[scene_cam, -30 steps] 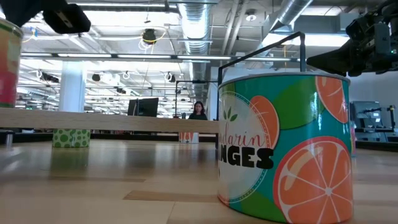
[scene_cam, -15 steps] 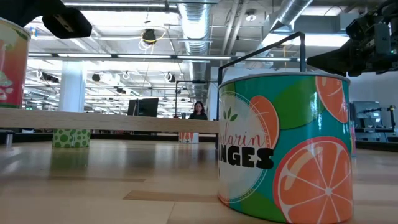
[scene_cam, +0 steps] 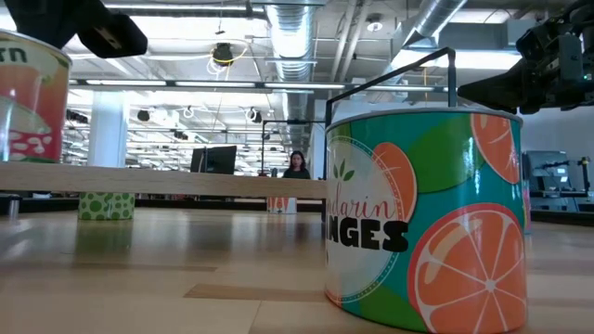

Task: Pick and place cans onto a shelf
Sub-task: Put the top canned corn on the shelf, then put the canned strawberry on the shelf

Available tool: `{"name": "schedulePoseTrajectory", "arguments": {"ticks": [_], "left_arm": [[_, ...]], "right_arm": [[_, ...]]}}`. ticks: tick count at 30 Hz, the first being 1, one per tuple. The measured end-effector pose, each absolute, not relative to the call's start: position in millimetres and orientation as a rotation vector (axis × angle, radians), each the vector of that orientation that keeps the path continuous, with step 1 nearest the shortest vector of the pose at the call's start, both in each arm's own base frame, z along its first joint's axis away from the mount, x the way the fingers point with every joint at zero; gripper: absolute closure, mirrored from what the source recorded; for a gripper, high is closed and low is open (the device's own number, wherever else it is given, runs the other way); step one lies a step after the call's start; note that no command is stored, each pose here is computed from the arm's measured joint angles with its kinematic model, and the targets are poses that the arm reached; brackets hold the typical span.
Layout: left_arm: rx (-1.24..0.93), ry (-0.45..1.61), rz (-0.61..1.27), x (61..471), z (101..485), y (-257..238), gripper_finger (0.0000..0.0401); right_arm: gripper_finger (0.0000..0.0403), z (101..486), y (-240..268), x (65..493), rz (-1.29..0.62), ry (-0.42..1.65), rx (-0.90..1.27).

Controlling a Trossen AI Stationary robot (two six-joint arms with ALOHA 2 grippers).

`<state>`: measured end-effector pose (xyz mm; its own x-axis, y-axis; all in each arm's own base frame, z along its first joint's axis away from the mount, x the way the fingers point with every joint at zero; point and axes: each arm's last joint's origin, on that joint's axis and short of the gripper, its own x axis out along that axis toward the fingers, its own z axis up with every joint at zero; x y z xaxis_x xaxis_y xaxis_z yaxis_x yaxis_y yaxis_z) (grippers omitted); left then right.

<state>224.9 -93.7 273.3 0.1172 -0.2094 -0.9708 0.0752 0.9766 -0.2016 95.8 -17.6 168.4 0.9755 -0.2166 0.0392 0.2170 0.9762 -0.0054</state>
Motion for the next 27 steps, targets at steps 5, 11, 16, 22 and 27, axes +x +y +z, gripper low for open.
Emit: {"name": "schedulePoseTrajectory", "arguments": {"ticks": [5,11,16,22,27], "left_arm": [[-0.119,1.441,-0.197,225.9,273.3,-90.1,0.0401],[-0.087,1.444,-0.158,225.1,284.3,-88.6,0.0401],[-0.062,1.411,-0.137,225.1,309.2,-86.1,0.0401],[0.001,1.359,-0.051,223.2,326.6,-82.0,0.0401],[-0.006,1.348,0.049,223.0,319.3,-65.2,0.0401]], "right_arm": [[0.0365,168.4,-17.6,95.8,-0.218,-0.038,-0.01],[0.0365,168.4,-17.6,95.8,-0.218,-0.038,-0.01],[0.0365,168.4,-17.6,95.9,-0.218,-0.038,-0.01],[0.0365,168.5,-17.6,95.8,-0.218,-0.038,-0.01],[0.0365,168.4,-17.6,95.8,-0.219,-0.038,-0.01]]}}
